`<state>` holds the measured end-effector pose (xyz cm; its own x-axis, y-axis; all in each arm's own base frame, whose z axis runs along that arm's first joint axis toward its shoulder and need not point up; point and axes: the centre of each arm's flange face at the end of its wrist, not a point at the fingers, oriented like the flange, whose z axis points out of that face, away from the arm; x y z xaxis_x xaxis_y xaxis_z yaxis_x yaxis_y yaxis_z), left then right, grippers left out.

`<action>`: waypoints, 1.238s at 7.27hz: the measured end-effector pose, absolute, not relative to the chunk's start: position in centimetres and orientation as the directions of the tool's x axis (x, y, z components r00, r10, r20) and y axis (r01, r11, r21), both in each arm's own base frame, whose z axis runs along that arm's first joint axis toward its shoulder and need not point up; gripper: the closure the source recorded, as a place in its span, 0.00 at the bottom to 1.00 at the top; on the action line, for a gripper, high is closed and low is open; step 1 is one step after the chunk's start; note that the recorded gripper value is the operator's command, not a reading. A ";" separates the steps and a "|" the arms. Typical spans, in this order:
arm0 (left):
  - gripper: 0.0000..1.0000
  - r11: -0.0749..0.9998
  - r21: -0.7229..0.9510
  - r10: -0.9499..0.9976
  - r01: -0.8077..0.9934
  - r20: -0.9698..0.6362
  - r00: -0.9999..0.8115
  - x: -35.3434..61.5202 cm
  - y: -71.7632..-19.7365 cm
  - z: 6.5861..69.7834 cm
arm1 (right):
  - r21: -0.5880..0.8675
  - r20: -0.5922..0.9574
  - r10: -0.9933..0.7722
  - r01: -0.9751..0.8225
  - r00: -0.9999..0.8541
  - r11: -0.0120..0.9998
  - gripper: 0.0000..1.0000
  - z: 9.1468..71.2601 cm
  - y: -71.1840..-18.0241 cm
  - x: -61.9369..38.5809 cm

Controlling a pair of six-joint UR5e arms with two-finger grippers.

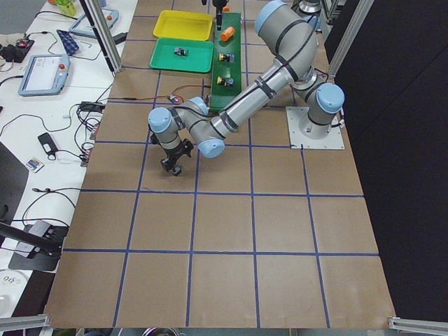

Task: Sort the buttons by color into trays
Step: 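Reach the left gripper to the green-capped button and grasp it, then place green button on conveyor with left gripper while right gripper lowers to yellow button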

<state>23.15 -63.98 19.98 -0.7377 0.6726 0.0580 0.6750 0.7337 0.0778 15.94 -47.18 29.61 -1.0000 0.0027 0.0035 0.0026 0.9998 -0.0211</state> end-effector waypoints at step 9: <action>0.92 0.842 0.062 0.536 0.536 0.021 -0.844 20.9 -63.3 19.0 | -0.017 0.002 0.002 0.002 -1.000 1.000 0.00 29.4 -47.1 15.9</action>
<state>20.93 -63.31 18.96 -0.8439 0.5361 0.0206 0.5362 0.8418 0.0625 15.94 -47.12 29.41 -1.0000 0.0022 0.0024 0.0021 0.9999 -0.0167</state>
